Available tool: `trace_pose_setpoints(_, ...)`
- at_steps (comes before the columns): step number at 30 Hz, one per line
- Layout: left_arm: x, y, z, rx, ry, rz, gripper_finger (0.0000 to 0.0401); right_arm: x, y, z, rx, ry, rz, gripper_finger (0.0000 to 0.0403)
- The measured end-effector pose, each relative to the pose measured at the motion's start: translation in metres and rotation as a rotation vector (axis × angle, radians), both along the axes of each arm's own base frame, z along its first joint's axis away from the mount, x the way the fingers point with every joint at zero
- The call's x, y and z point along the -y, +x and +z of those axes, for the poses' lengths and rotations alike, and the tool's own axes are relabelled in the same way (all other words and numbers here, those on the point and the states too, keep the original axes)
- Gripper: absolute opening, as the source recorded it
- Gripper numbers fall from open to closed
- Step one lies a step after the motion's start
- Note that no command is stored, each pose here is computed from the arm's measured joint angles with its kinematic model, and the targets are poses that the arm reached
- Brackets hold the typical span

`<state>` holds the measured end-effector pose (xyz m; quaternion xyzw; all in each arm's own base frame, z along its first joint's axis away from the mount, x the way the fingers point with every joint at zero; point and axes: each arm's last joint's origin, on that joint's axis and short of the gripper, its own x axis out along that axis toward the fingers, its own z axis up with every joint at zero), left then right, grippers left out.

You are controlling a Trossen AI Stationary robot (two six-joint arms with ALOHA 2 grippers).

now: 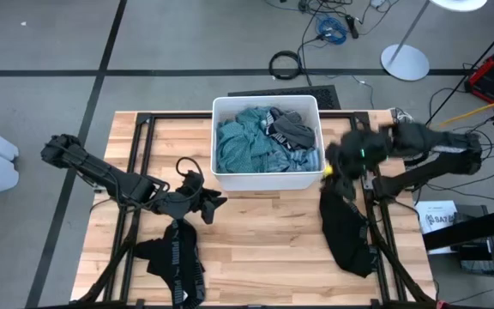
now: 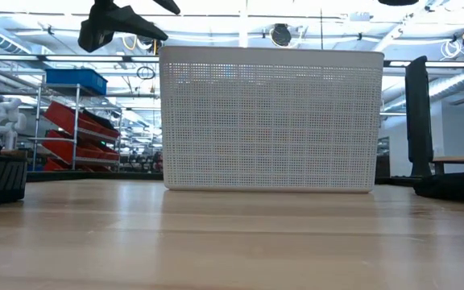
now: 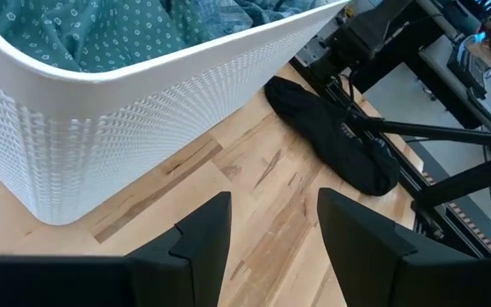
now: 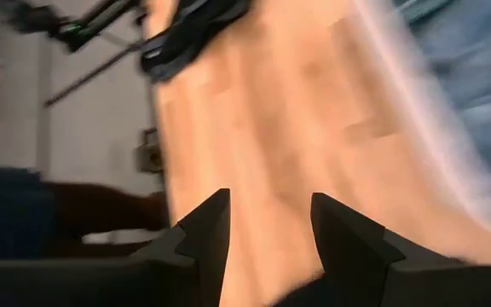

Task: Sort clothes
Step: Put the black underwear into the white laundry organizer

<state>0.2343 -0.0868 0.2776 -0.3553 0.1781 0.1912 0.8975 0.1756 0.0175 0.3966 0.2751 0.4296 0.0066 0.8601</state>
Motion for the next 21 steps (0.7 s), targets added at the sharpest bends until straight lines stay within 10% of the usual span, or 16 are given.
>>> trace_pose_setpoints(9,0.000,0.001,-0.001,-0.004,0.001,-0.001,0.0185,-0.079,-0.017,-0.100,-0.208,0.242,0.109,0.0151)
trace_pose_setpoints(21,0.000,0.001,-0.001,-0.005,0.003,-0.004,0.0185,-0.128,-0.071,-0.171,-0.598,0.153,0.162,0.0151)
